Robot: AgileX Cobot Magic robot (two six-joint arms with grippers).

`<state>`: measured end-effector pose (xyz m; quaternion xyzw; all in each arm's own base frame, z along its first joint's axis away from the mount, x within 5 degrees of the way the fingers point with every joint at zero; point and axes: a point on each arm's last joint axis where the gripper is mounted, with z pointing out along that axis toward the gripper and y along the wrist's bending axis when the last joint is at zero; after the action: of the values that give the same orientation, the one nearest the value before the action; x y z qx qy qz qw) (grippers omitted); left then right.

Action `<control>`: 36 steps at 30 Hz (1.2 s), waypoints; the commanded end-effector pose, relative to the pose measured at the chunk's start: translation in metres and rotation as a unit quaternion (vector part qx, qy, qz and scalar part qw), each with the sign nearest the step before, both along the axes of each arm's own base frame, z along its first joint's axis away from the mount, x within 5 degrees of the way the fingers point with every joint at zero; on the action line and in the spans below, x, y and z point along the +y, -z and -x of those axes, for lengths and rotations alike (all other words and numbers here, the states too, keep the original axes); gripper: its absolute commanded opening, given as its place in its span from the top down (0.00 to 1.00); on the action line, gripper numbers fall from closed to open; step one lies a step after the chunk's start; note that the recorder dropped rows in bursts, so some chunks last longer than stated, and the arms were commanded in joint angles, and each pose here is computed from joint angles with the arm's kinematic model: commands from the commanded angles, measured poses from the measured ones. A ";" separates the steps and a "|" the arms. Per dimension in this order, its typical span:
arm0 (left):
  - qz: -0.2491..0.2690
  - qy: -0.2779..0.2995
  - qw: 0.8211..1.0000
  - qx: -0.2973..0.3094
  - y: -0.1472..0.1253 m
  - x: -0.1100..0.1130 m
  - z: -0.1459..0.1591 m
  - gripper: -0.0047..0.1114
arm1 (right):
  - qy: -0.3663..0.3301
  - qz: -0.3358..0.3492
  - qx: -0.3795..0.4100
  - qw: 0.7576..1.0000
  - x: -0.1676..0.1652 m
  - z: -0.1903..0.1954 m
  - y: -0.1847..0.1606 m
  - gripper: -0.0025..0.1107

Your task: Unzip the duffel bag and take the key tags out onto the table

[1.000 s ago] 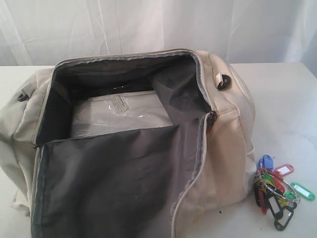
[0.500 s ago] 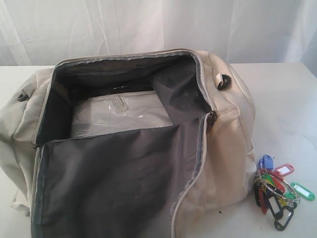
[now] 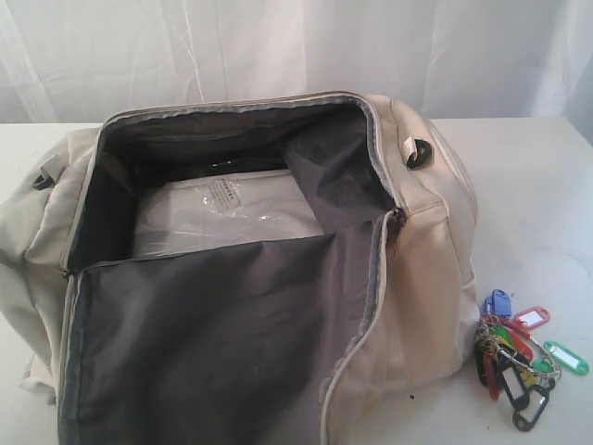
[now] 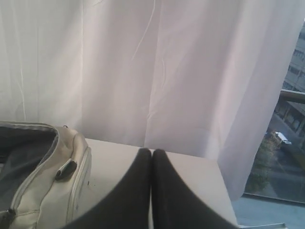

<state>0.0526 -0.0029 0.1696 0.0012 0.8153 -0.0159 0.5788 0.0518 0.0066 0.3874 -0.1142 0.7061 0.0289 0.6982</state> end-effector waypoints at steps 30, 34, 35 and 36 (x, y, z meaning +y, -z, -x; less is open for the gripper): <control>0.004 -0.002 1.000 -0.003 0.000 0.000 0.000 0.96 | 0.005 -0.070 0.032 0.997 0.005 -0.008 0.171 0.98; 0.004 -0.002 1.000 -0.003 0.000 0.000 0.000 0.96 | 0.006 -0.073 0.047 0.996 0.005 -0.005 0.189 0.98; 0.004 -0.002 1.000 -0.003 0.000 0.000 0.000 0.96 | 0.008 -0.063 0.073 0.995 0.004 -0.003 0.195 0.98; 0.004 -0.002 1.000 -0.003 0.000 0.000 0.000 0.96 | 0.008 -0.062 0.071 0.996 0.004 -0.003 0.195 0.98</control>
<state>0.0526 -0.0029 0.1696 0.0012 0.8153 -0.0159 0.5788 0.0560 0.0116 0.1962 -0.0641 0.7475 0.0779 0.6566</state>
